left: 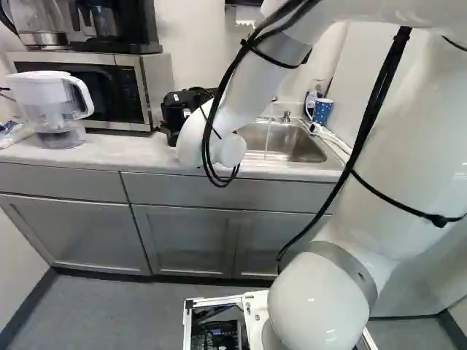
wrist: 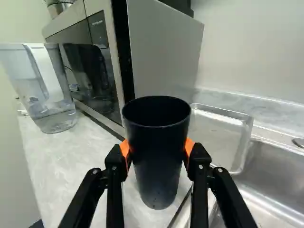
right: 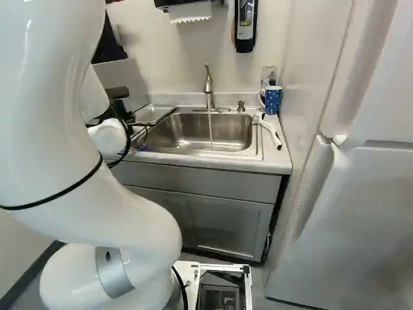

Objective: Rinse the cup and place it in the tray

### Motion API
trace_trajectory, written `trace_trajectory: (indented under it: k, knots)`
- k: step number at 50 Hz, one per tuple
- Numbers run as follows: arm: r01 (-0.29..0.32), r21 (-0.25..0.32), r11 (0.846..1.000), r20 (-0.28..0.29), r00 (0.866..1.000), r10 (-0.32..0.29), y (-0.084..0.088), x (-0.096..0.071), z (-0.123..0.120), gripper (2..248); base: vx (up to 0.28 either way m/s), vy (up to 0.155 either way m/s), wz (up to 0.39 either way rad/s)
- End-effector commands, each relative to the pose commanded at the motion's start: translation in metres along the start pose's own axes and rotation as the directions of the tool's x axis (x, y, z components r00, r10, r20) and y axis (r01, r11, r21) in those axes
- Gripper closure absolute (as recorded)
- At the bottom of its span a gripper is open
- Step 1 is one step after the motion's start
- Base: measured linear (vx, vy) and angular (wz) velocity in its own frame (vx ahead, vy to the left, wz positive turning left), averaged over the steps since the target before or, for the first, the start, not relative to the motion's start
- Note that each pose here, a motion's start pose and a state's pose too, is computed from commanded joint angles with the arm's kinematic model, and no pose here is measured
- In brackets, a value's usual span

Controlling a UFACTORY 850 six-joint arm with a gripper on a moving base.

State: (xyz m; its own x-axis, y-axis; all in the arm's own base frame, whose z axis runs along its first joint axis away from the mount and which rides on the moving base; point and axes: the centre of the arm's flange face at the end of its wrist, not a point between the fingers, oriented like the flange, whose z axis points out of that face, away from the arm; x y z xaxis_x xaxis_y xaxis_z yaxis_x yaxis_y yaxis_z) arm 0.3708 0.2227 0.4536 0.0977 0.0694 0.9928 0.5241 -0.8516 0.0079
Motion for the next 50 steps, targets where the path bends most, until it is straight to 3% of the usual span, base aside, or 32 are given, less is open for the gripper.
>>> trace_trajectory:
  k: [28, 50]
  knots:
    - [0.000, -0.003, 1.000, -0.044, 0.999, 0.000, 0.001, 0.019, -0.004, 126, 0.000, 0.000, 0.000]
    - [-0.006, -0.058, 0.998, -0.059, 0.998, 0.002, 0.024, 0.036, -0.021, 126, 0.000, 0.000, 0.000]
